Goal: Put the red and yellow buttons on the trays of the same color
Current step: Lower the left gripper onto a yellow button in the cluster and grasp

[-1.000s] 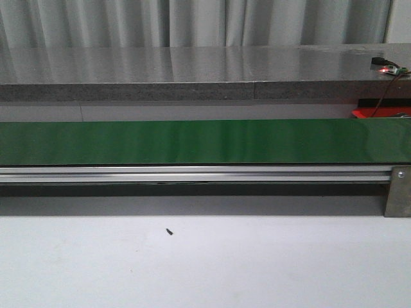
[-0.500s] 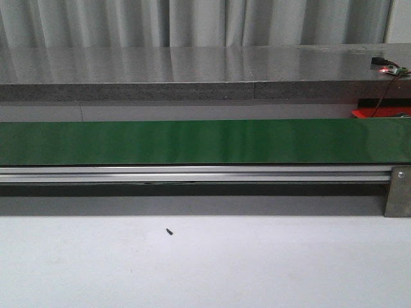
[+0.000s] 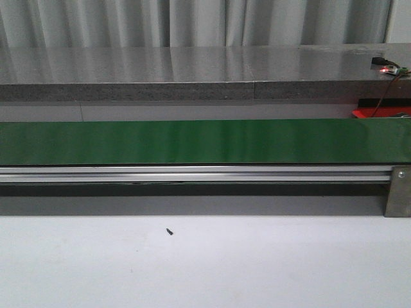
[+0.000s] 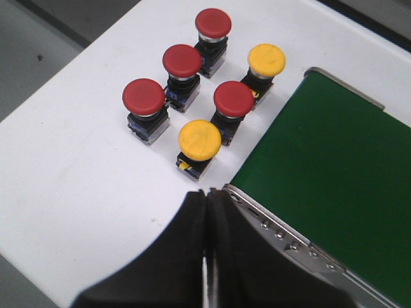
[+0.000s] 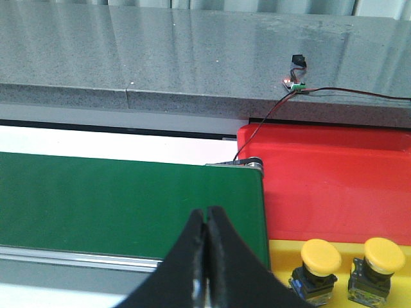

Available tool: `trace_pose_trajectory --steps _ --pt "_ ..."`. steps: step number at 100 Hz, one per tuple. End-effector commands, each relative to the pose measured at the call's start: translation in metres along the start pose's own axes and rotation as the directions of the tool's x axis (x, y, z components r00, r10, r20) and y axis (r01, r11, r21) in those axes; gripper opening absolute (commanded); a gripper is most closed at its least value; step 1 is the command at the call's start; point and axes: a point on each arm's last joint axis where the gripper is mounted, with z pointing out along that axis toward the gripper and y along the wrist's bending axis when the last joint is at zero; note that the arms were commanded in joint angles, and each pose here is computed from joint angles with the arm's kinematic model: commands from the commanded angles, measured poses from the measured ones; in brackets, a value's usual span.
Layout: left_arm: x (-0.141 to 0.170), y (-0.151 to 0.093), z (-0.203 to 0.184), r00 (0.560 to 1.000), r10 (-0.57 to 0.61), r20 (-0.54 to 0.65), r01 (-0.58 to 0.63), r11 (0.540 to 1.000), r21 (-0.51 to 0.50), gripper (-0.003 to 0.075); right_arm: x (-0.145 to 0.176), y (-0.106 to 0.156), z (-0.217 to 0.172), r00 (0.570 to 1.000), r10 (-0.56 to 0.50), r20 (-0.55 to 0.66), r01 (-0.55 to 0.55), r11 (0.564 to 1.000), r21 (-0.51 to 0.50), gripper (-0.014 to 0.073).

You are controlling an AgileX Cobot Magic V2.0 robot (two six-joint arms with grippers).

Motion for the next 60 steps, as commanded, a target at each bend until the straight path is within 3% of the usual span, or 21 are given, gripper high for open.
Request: trace_pose_trajectory --steps 1,8,25,30,36,60 --pt "-0.02 -0.001 0.004 0.999 0.004 0.039 -0.004 1.0 0.006 0.0011 -0.014 -0.002 -0.002 0.996 -0.007 0.088 0.005 1.0 0.026 -0.0068" --pt "-0.026 -0.003 0.018 1.0 0.03 0.0 -0.03 1.0 0.003 0.0107 -0.014 -0.002 -0.002 0.996 -0.007 0.088 0.005 1.0 0.026 -0.0068" --pt "-0.038 -0.006 0.047 0.998 0.048 -0.051 -0.048 0.999 0.009 0.0527 -0.014 -0.002 -0.002 0.996 -0.007 0.088 0.005 1.0 0.026 -0.0068" --pt "-0.04 -0.007 0.053 0.997 0.045 -0.068 -0.045 0.999 0.009 0.0603 -0.014 -0.002 -0.002 0.996 -0.007 0.088 0.005 1.0 0.026 -0.0068" --pt "-0.043 -0.008 0.062 0.995 0.043 -0.095 -0.043 0.999 0.007 0.063 -0.014 -0.002 -0.002 0.996 -0.007 0.088 0.005 1.0 0.026 -0.0068" --pt "-0.048 0.002 0.097 0.977 -0.025 -0.21 0.02 1.0 -0.023 0.0574 -0.014 -0.002 -0.002 0.996 -0.007 0.088 0.005 1.0 0.026 -0.0068"
